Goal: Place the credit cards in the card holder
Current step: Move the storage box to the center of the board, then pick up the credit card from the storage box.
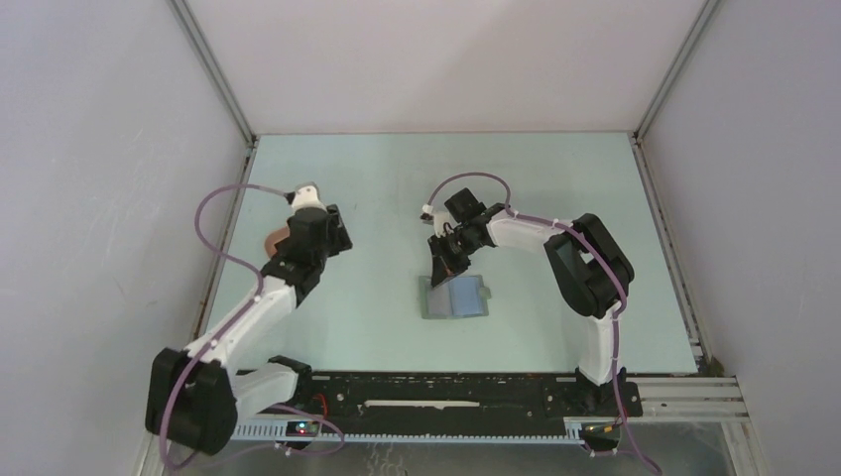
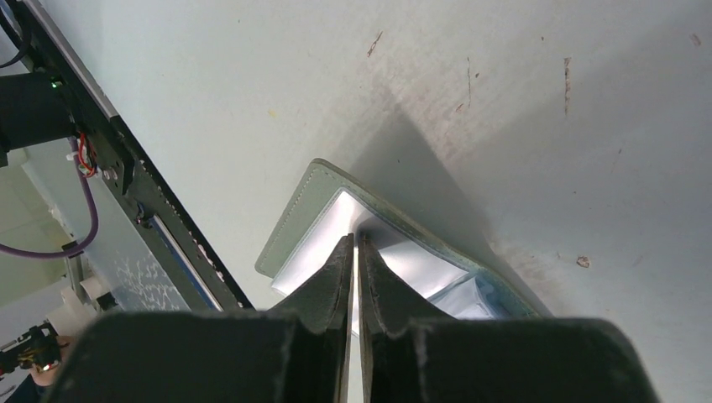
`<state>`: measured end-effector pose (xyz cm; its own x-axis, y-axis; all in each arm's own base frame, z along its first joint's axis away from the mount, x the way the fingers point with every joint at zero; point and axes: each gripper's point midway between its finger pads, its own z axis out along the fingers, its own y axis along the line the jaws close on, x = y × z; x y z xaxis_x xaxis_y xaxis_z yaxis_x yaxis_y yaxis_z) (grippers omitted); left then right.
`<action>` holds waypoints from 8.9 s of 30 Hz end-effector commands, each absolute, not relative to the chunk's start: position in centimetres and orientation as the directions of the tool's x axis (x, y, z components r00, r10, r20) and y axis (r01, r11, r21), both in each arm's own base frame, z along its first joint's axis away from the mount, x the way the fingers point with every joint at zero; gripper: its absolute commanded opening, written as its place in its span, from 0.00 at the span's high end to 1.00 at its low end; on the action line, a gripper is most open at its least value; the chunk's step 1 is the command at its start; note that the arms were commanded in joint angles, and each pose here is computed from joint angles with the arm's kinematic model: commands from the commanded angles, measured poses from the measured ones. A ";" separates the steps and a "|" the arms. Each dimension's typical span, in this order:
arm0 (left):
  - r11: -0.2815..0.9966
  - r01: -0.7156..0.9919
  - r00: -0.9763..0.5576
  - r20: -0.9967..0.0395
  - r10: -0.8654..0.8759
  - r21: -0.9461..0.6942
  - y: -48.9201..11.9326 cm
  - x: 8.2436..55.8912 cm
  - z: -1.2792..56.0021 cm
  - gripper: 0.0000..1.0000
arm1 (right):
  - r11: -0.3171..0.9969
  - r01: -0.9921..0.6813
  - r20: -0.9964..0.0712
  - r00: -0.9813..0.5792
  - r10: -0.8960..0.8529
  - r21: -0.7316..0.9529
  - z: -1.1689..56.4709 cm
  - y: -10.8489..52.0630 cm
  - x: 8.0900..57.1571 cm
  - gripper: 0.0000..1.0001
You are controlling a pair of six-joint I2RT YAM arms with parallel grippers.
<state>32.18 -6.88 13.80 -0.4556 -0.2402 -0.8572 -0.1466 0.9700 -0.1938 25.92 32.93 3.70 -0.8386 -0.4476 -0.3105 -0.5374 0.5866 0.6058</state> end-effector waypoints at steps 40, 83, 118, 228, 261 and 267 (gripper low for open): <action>0.902 0.132 -0.839 -0.531 -0.119 -0.410 -20.1 33.5 4.8 0.57 | 0.555 -0.574 -0.353 -0.815 -0.459 0.602 5.4 32.7 27.1 0.87; 0.854 0.132 -0.760 -0.502 0.413 0.503 -7.2 37.5 5.6 0.29 | 0.535 -0.588 -0.363 -0.804 -0.471 0.607 5.6 33.2 27.0 0.86; 0.977 0.183 -0.774 -0.629 0.073 -0.113 -17.1 35.5 6.1 0.89 | 0.535 -0.595 -0.382 -0.800 -0.463 0.599 6.3 32.9 27.5 0.86; 0.915 -0.109 -0.804 -0.576 0.149 0.388 -10.4 36.7 2.3 0.43 | 0.531 -0.585 -0.407 -0.810 -0.423 0.612 8.0 32.2 28.6 0.85; 0.938 -0.177 -0.826 -0.563 0.023 0.298 -8.2 36.0 4.1 0.50 | 0.528 -0.585 -0.414 -0.810 -0.415 0.616 8.4 32.1 28.8 0.85; 0.962 -0.170 -0.826 -0.563 -0.020 0.215 -8.3 35.7 4.5 0.50 | 0.526 -0.586 -0.418 -0.809 -0.413 0.616 8.6 32.0 28.8 0.85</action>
<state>36.28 -8.57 3.19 -0.8387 0.0375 -0.5433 -0.1460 0.9457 0.2906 27.46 31.26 4.80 -0.8430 -0.4337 -0.3181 -0.5302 0.5707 0.6271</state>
